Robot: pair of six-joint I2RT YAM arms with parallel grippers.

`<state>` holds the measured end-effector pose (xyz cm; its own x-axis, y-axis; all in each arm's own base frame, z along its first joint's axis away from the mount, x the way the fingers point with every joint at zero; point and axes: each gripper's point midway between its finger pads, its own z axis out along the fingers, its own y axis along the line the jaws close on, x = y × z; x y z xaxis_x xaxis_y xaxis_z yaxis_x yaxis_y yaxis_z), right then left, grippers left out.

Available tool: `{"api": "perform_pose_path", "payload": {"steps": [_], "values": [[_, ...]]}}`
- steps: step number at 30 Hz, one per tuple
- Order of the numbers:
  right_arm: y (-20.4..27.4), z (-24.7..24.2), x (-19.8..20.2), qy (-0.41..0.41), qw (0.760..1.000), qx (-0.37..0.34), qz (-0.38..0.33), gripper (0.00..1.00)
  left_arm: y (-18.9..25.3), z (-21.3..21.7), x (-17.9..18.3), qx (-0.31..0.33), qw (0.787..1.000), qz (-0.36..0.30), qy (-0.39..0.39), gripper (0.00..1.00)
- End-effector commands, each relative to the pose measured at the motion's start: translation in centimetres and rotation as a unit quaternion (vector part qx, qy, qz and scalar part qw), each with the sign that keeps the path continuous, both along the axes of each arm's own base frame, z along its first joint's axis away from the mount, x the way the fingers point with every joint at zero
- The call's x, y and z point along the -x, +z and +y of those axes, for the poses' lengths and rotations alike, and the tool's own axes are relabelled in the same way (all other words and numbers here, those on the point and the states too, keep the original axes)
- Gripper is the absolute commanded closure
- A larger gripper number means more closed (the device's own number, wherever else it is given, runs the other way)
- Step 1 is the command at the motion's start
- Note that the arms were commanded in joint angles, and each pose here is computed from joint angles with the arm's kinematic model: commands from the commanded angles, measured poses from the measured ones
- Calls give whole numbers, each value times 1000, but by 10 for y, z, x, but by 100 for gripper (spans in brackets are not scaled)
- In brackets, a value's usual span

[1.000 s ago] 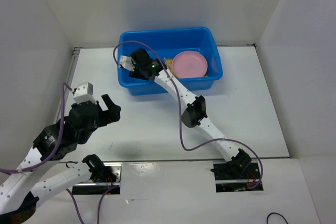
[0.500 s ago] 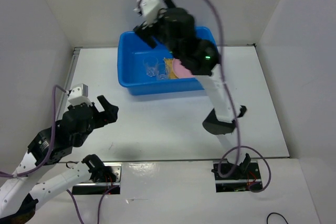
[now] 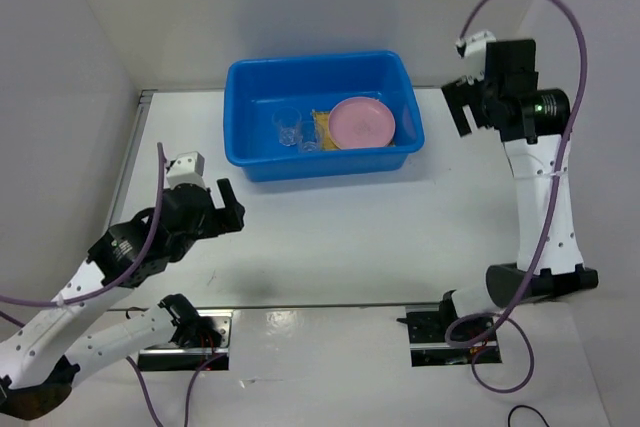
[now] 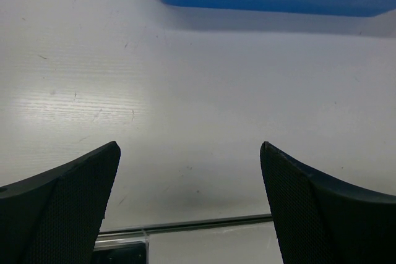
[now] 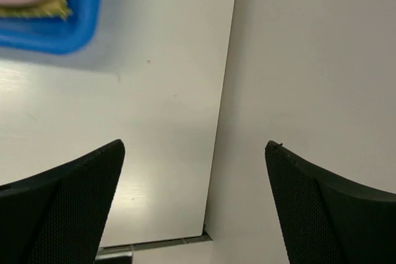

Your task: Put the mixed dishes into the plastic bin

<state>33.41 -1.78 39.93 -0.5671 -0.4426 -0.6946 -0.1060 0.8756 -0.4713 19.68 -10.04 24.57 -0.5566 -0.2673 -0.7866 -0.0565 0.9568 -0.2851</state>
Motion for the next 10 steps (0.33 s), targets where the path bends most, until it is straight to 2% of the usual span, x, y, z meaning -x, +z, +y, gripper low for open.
{"api": "perform_pose_path", "payload": {"steps": [1,2,3,4,6,10], "values": [[-55,-7,37,63,996,-26,61,2,22,7,4,36,999,-40,5,0],[-69,-15,44,58,996,-19,65,2,20,11,5,34,998,-46,12,0],[-58,-16,54,70,997,2,11,2,22,14,6,40,997,-56,16,0],[-104,-27,63,53,997,16,54,2,29,17,10,57,996,-74,16,0],[-127,-34,75,45,998,36,22,2,36,24,14,78,992,-96,24,0],[-139,-58,90,-7,998,53,-21,2,41,31,16,85,990,-108,37,0]]}}
